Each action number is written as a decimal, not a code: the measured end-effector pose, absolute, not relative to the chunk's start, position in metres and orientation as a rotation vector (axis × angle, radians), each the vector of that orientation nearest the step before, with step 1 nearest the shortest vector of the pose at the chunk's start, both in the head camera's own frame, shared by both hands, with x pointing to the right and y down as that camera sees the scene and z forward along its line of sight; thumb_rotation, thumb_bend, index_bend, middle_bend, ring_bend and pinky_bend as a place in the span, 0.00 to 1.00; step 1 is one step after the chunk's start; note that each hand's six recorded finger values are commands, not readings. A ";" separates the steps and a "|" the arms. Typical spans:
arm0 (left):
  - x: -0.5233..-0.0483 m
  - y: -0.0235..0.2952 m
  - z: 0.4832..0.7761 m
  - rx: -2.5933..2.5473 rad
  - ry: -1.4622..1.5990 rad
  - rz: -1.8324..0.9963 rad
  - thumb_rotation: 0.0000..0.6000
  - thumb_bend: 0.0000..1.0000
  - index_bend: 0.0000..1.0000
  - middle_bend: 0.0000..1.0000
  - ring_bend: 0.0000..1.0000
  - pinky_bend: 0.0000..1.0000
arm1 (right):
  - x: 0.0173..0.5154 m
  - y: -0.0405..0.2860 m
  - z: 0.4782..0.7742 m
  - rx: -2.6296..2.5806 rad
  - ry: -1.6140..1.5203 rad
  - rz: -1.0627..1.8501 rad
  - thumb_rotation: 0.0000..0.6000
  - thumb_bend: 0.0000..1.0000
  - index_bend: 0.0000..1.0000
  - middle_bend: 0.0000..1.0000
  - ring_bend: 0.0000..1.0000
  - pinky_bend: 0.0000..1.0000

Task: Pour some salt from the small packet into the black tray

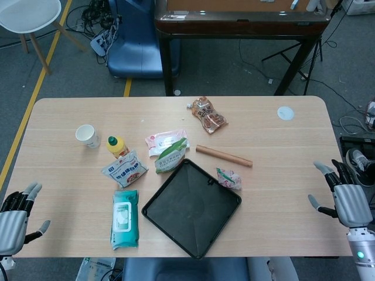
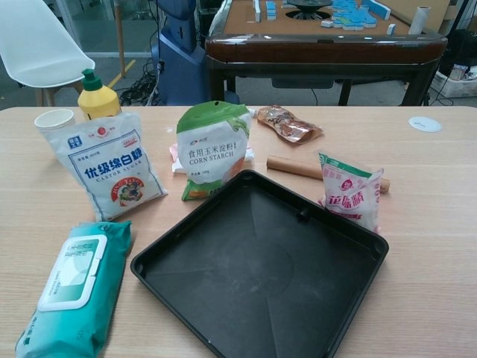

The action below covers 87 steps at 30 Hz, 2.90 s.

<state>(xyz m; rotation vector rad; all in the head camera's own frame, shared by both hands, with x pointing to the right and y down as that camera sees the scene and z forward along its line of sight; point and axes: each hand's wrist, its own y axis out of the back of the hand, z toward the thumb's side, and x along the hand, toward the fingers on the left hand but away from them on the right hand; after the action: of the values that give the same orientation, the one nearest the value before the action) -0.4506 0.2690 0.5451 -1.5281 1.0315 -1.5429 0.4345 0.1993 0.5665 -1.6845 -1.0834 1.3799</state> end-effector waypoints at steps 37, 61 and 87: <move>-0.446 0.280 0.537 -1.502 1.013 -1.602 1.00 0.20 0.10 0.11 0.16 0.09 | 0.280 0.126 0.725 -2.073 -0.482 1.164 1.00 0.00 0.19 0.22 0.06 0.06; -0.446 0.281 0.538 -1.497 1.005 -1.620 1.00 0.20 0.10 0.11 0.16 0.09 | 0.255 0.118 0.756 -2.211 -0.399 1.134 1.00 0.34 0.40 0.40 0.22 0.07; -0.445 0.279 0.549 -1.541 0.990 -1.607 1.00 0.20 0.10 0.11 0.16 0.09 | 0.332 0.187 0.694 -2.149 -0.805 1.203 1.00 0.37 0.46 0.41 0.33 0.18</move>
<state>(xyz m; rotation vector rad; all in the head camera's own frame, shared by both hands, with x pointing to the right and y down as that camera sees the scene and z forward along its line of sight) -0.4451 0.2786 0.5486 -1.5414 0.9897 -1.6073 0.3323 0.1865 0.6935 -2.1493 -0.8052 1.2033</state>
